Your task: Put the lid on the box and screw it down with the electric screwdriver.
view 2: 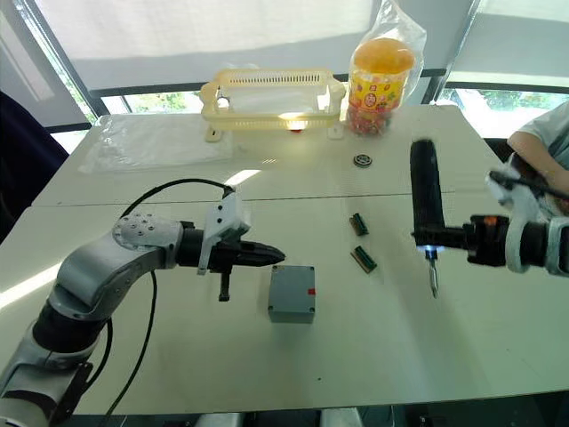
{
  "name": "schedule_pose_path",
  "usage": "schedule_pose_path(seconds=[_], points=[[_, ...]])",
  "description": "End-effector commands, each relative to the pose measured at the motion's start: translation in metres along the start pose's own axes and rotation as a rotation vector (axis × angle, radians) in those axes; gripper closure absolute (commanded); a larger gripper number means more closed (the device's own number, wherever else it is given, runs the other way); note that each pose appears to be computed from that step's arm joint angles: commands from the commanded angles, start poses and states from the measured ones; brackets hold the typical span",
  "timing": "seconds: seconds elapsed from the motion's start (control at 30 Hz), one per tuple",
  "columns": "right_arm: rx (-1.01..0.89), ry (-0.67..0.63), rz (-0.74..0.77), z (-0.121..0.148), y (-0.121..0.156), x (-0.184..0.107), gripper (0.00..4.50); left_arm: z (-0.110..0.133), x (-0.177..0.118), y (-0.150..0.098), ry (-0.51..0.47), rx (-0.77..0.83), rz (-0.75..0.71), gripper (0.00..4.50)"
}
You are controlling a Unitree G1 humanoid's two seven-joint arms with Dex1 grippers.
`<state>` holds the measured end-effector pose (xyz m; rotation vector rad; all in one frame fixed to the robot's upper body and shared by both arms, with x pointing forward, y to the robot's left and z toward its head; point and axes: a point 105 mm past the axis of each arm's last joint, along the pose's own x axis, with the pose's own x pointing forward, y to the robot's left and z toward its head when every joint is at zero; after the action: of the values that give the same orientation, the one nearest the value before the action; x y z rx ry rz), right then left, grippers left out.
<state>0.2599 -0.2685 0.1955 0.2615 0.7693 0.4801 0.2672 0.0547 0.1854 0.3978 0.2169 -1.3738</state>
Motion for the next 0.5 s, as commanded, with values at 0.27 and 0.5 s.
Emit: schedule_pose_path(seconds=[0.27,0.5], points=[[0.072,0.144,-0.102,-0.019,-0.047,0.029,2.76,-0.040,-0.007,-0.026,0.153,0.052,-0.045,4.50],[0.075,0.208,-0.110,-0.022,-0.060,0.042,2.76,-0.044,-0.001,-0.012,0.098,0.053,0.057,4.50]])
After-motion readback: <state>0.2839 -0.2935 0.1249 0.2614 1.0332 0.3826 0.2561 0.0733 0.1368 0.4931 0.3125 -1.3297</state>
